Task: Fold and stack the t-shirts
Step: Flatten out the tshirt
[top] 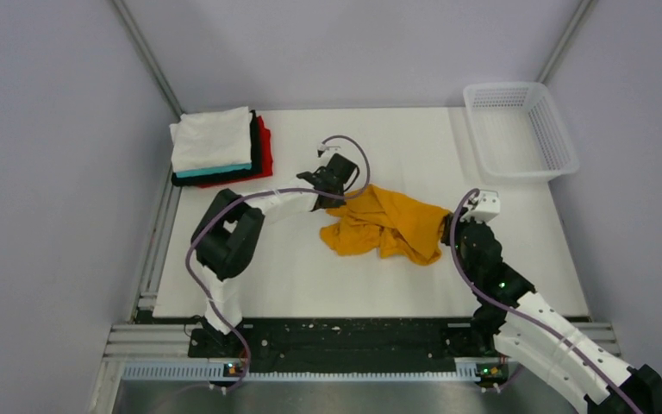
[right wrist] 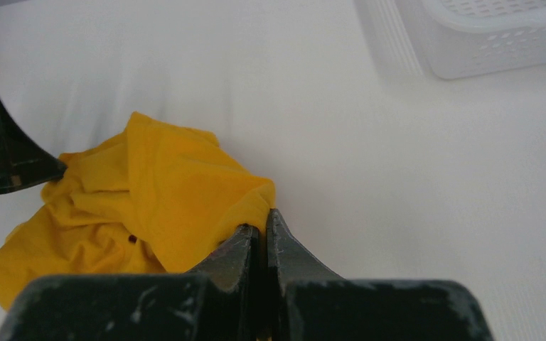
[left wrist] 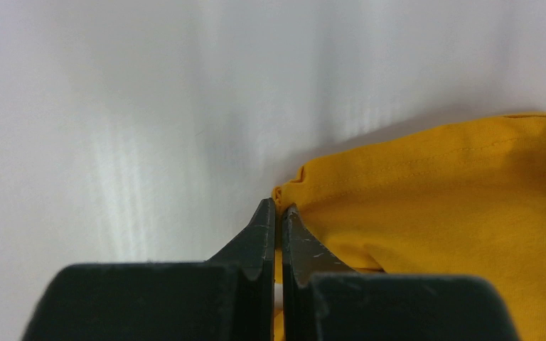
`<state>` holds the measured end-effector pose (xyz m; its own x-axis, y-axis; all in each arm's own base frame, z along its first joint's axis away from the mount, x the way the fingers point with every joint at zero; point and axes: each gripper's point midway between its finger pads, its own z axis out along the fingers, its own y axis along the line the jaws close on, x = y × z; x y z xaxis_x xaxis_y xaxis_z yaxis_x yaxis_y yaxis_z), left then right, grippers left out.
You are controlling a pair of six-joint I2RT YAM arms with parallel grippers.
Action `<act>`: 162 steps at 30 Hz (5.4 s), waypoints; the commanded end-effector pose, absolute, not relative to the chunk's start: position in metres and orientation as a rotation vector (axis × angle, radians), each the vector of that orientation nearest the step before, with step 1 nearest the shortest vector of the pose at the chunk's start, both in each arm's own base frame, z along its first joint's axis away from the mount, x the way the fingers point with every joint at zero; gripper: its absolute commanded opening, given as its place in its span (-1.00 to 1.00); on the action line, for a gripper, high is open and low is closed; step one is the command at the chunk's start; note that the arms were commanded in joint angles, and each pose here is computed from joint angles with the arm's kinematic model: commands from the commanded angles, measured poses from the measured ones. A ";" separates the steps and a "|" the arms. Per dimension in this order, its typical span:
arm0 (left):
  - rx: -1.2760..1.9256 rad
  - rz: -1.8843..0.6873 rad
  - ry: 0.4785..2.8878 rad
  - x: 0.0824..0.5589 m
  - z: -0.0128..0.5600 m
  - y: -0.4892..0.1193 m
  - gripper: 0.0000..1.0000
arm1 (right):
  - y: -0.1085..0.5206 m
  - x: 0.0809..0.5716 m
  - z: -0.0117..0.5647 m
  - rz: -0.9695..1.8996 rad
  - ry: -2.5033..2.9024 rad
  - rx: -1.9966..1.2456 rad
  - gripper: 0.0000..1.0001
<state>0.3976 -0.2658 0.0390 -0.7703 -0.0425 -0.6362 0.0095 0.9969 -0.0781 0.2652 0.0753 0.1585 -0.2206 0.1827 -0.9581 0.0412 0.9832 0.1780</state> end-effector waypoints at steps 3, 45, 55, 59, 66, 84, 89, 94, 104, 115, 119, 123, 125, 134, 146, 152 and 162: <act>-0.153 -0.191 2.050 0.387 0.194 -0.218 -1.00 | 0.098 0.275 0.225 0.256 1.678 0.089 -1.00; 0.000 -0.592 1.250 0.236 0.563 -0.129 -1.00 | 0.163 0.179 0.567 0.788 1.025 -0.372 -1.00; -0.364 0.066 1.792 0.454 0.338 -0.105 -1.00 | 0.155 0.381 0.385 0.310 1.480 -0.184 -1.00; -0.415 0.116 2.018 0.517 0.228 -0.100 -0.90 | 0.156 0.455 0.278 0.455 1.681 -0.179 -0.94; -0.382 0.125 2.203 0.563 0.162 -0.112 0.98 | 0.160 0.559 0.116 0.489 2.075 -0.130 0.38; -0.082 -0.553 2.284 0.429 0.163 -0.221 0.98 | 0.119 0.375 0.118 0.092 2.255 0.041 0.78; -0.037 -0.725 2.351 0.404 0.119 -0.257 0.98 | 0.165 0.290 0.094 0.157 2.314 -0.095 0.67; -0.111 -0.612 2.470 0.412 0.074 -0.250 0.98 | 0.227 0.230 0.074 0.596 2.373 -0.235 0.18; -0.283 -0.453 2.615 0.415 0.018 -0.212 0.97 | 0.150 0.246 0.031 0.246 2.480 0.078 -0.17; -0.398 -0.420 2.626 0.391 0.011 -0.178 0.97 | -0.005 0.281 0.066 -0.322 2.266 0.706 -0.27; -0.397 -0.372 2.616 0.391 0.015 -0.171 0.97 | -0.056 0.281 0.110 -0.642 2.149 0.746 -0.06; -0.392 -0.398 2.615 0.392 0.018 -0.174 0.97 | -0.102 0.259 0.143 -0.883 2.022 0.858 -0.05; -0.389 -0.398 2.618 0.392 0.018 -0.175 0.97 | -0.108 0.259 0.148 -0.849 2.033 0.884 -0.01; -0.382 -0.411 2.600 0.396 0.026 -0.176 0.97 | 0.088 0.285 0.135 0.487 2.212 0.168 0.38; -0.365 -0.411 2.609 0.391 0.023 -0.175 0.97 | 0.113 0.267 0.065 0.489 2.241 0.290 0.46; -0.360 -0.380 2.613 0.388 0.020 -0.171 0.98 | 0.081 0.303 0.059 0.297 2.136 0.444 0.46; -0.342 -0.388 2.625 0.384 0.017 -0.171 0.98 | 0.030 0.377 0.107 0.144 1.797 0.592 0.45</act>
<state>0.4137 -0.1954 0.0431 -0.8153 -0.3353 -0.4721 -0.1212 0.8960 -0.4271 0.3203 0.0466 0.0439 -0.4713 0.4401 -0.7643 0.3145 0.8935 0.3206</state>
